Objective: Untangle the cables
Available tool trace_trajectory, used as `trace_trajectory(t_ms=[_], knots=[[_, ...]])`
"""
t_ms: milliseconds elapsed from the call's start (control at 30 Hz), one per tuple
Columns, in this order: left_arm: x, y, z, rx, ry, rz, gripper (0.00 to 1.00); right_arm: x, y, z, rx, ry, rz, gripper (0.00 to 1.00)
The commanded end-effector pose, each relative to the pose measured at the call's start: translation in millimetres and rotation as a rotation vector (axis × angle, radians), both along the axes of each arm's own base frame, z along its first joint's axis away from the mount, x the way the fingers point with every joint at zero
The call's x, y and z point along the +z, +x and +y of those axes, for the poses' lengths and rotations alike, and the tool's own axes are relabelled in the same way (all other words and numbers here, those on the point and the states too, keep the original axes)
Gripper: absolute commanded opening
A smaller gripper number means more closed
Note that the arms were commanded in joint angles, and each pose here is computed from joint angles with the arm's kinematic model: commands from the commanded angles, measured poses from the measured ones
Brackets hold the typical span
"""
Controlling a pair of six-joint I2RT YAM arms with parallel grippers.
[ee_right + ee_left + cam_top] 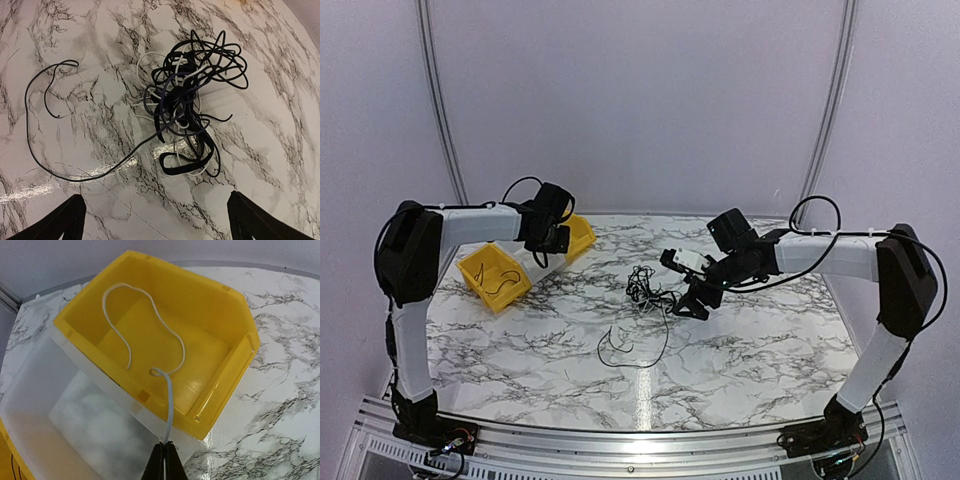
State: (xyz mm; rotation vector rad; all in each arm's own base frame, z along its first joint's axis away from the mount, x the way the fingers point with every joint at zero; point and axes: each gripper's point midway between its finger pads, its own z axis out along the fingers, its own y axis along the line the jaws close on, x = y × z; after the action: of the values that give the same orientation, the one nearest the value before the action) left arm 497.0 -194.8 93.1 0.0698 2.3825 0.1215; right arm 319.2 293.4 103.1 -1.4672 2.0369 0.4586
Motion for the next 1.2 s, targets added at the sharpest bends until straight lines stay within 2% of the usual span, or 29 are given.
trace_trajectory(t_ms=[0,133,433,700,767,833,1033,1100,1167], knots=[[84,16,-4,-0.009,-0.039,-0.156,0.00,10,3,10,0.024,0.015,-0.021,0.99],[102,34,-6,-0.014,-0.056,-0.195,0.00,8,2,10,0.026,0.010,-0.017,0.98],[75,79,-15,0.000,-0.092,-0.184,0.00,6,2,10,0.023,0.006,-0.015,0.99],[41,79,-6,0.063,-0.128,-0.122,0.00,7,4,9,0.016,0.003,-0.021,0.99],[42,77,-6,0.071,-0.140,-0.116,0.27,6,4,9,0.016,0.002,-0.017,0.98],[55,73,-4,0.083,-0.153,-0.138,0.41,7,4,10,0.018,0.003,-0.018,0.99],[100,53,-4,0.077,-0.142,-0.205,0.48,9,7,9,0.009,-0.001,-0.036,0.99],[106,35,-15,0.036,-0.152,-0.198,0.48,11,12,8,-0.003,-0.008,-0.062,0.99],[113,14,-43,-0.066,-0.204,-0.208,0.48,13,18,9,-0.016,-0.006,-0.087,0.99]])
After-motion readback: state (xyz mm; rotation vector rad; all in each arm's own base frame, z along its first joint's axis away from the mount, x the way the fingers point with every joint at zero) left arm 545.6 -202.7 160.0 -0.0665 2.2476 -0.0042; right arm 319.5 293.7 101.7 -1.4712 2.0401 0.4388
